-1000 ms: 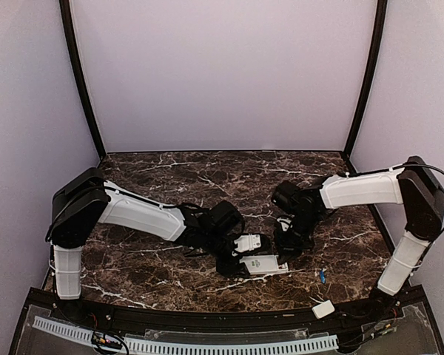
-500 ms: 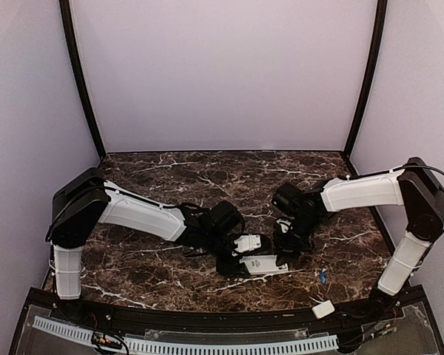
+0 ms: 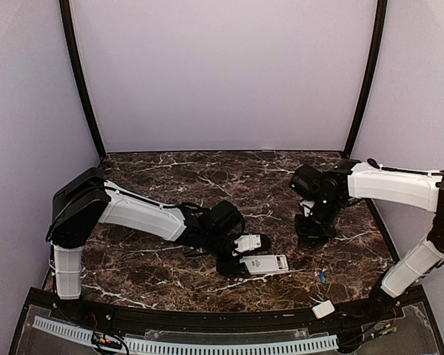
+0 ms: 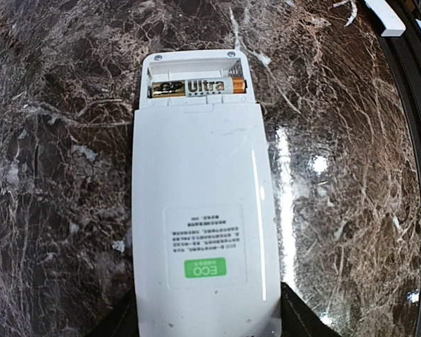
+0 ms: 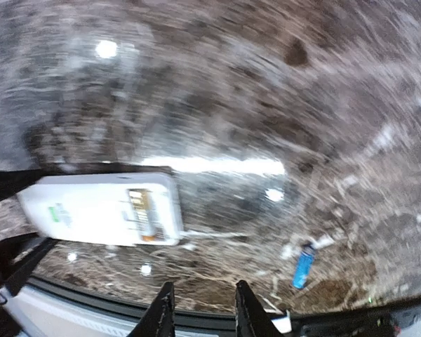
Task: Load the batteries into the remote control
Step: Press the battery in the battery compartment, then pick up the battery at the center of the board.
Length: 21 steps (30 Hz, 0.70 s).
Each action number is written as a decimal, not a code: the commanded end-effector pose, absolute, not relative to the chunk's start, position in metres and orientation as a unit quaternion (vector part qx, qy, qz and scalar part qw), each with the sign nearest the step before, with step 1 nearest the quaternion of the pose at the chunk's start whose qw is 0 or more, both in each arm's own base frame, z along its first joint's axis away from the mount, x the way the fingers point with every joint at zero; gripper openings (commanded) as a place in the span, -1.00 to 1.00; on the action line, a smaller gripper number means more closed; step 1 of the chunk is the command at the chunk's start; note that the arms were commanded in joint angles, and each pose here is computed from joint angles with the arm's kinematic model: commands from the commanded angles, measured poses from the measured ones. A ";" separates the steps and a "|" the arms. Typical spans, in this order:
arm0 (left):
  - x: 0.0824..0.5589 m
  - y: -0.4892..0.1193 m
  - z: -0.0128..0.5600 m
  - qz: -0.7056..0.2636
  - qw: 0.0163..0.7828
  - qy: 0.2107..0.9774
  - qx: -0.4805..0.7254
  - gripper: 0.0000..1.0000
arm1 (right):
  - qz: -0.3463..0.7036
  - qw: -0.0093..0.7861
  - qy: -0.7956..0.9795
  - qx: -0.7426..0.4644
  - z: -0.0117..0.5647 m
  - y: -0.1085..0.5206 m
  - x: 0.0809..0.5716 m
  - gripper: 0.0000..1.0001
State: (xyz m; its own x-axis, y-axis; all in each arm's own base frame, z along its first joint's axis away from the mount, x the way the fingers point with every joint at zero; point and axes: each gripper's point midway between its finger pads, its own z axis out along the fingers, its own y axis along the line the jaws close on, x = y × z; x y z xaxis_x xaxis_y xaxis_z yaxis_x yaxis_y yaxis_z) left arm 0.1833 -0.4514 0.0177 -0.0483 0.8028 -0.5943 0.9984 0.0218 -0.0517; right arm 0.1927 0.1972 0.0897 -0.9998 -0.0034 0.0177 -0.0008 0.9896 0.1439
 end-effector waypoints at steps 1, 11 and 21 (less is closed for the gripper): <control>0.153 -0.395 -0.051 -0.186 0.068 0.729 0.656 -0.75 | 0.053 0.074 -0.993 -0.069 0.066 0.127 0.146 -0.10; 0.153 -0.395 -0.051 -0.184 0.066 0.730 0.654 -0.70 | 0.026 0.120 -0.989 -0.077 0.034 0.134 0.136 0.35; 0.153 -0.395 -0.051 -0.185 0.065 0.730 0.655 -0.69 | -0.004 0.136 -0.987 -0.086 0.011 0.141 0.128 -0.18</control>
State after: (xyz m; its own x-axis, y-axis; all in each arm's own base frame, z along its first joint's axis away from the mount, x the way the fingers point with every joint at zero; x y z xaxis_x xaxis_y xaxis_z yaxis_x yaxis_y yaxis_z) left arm 0.1833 -0.4518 0.0176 -0.0498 0.8048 -0.5914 0.9983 0.0218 -0.0544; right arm 0.1192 0.1362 0.0160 -0.9427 0.1626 0.2914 0.1603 0.9866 -0.0319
